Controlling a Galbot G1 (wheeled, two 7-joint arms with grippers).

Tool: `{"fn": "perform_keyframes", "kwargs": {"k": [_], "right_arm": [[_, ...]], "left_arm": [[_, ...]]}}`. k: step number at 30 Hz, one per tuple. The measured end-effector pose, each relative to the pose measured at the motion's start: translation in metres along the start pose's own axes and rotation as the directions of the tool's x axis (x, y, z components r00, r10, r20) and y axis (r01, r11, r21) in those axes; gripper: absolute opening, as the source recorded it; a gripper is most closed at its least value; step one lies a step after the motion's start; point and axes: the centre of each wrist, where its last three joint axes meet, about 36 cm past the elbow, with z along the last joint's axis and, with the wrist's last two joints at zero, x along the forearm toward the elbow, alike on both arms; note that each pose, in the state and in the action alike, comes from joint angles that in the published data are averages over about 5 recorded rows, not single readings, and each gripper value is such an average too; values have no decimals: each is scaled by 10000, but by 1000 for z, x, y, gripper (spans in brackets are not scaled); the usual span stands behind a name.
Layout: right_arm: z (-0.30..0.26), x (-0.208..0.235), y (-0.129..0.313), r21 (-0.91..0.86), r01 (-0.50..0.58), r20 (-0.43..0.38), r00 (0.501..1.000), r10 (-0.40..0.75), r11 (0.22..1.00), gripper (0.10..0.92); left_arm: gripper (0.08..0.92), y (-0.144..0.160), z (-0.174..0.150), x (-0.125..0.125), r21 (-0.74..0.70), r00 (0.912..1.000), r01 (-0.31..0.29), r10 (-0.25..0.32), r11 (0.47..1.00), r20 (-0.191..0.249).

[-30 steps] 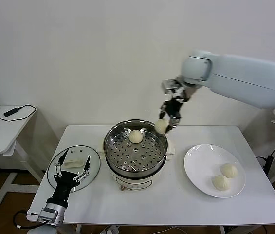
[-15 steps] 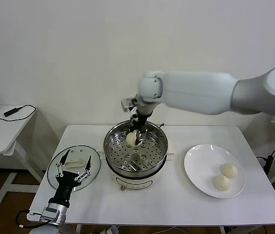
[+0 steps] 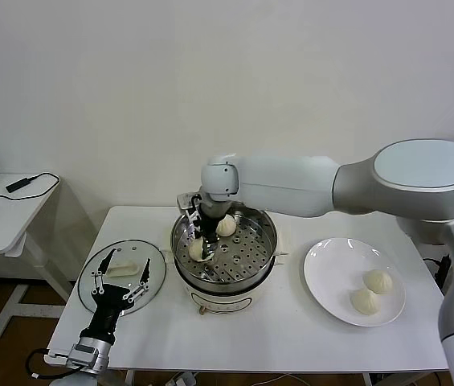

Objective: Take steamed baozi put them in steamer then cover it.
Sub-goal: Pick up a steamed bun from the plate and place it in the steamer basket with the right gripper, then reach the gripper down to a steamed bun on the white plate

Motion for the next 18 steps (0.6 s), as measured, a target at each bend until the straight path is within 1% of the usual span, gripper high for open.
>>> {"fn": "perform_keyframes", "kwargs": {"k": [3,8,10,13,18], "right_arm": [[-3,-3,0,-12,-100,15,9999,100,9999,666],[-4,0,1,-6,-216,84,9997,216,9998,792],[-2,5,2,9,-275,95,9996,275,9996,814],[5,19,3,36,-389,117,9992,389,9992,822],[25,58,8,158,-635,226,9977,632,9979,823]], "left_arm": [[823,1,0,0,-26,10000,27,-27,10000,9],[823,2,-1,1,-28,10000,55,-55,10000,33],[823,2,-2,1,-22,10000,58,-58,10000,54],[823,1,-3,0,-5,10000,53,-53,10000,80],[823,-1,-4,-1,32,10000,23,-24,10000,90]]}}
